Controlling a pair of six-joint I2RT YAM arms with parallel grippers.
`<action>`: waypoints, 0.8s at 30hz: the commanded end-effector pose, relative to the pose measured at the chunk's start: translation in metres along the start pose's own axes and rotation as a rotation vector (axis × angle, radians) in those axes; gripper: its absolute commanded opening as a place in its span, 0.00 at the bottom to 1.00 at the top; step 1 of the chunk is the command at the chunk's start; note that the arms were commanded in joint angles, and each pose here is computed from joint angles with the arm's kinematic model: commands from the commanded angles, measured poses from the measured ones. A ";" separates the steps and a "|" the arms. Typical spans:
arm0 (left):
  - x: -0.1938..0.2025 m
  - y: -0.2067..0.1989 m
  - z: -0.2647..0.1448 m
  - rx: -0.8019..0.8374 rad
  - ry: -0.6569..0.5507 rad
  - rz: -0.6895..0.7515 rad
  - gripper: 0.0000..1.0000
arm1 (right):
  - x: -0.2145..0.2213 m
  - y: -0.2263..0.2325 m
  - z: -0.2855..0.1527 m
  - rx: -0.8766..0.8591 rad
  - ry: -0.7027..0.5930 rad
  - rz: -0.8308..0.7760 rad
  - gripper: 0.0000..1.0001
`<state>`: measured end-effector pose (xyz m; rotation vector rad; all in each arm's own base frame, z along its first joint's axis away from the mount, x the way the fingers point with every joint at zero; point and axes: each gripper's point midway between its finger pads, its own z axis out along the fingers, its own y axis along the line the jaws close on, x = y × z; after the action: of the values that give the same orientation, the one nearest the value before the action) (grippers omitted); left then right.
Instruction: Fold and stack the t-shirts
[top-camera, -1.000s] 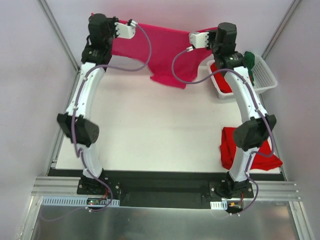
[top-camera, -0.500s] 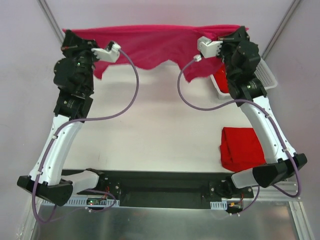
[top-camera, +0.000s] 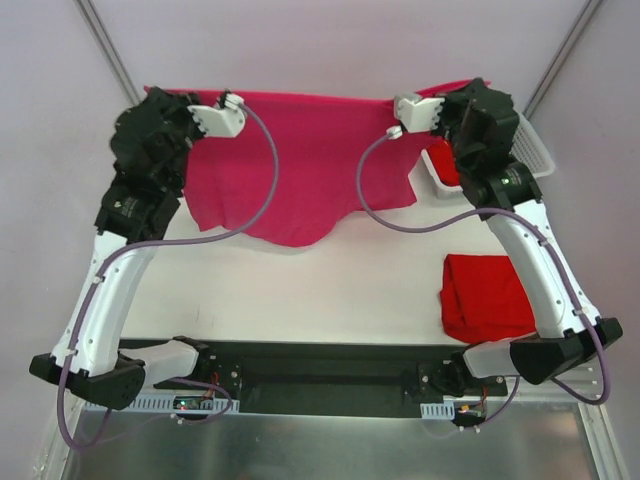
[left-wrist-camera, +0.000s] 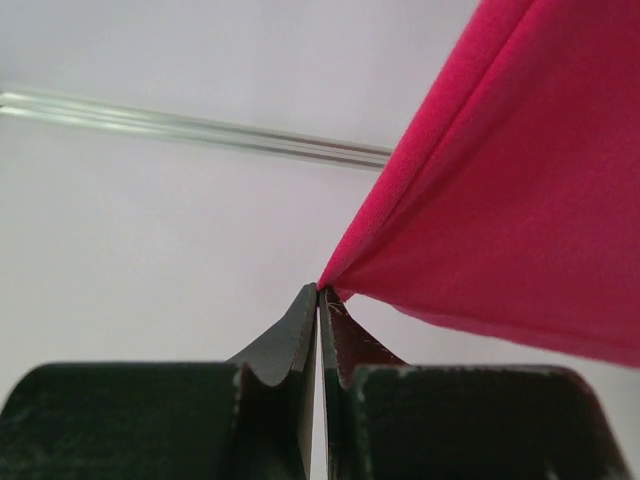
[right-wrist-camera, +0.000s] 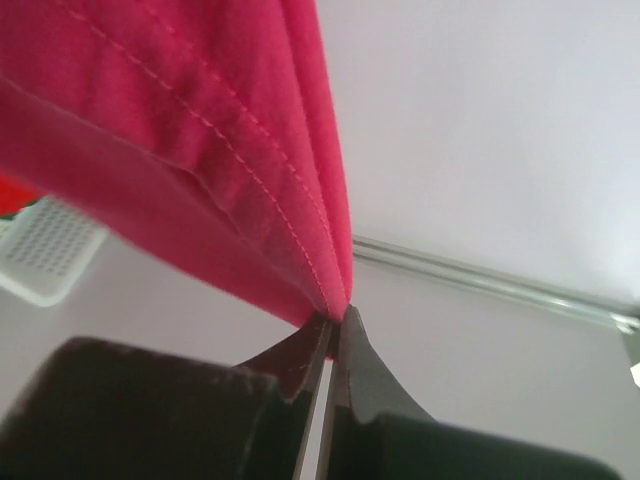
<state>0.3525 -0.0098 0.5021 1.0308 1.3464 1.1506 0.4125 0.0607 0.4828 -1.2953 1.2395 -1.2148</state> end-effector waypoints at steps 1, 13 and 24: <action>0.000 0.100 -0.034 -0.242 -0.041 -0.145 0.00 | 0.025 -0.099 -0.043 0.263 0.024 0.123 0.01; 0.004 0.157 -0.089 -0.392 -0.139 -0.205 0.00 | 0.033 -0.147 -0.077 0.431 0.004 0.098 0.01; 0.009 0.141 -0.118 -0.326 -0.176 -0.178 0.00 | 0.045 -0.149 -0.113 0.420 0.002 0.096 0.01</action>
<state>0.2574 -0.0025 0.6330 0.8023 1.0437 1.0845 0.3528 0.0518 0.6155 -1.0364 0.9601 -1.2952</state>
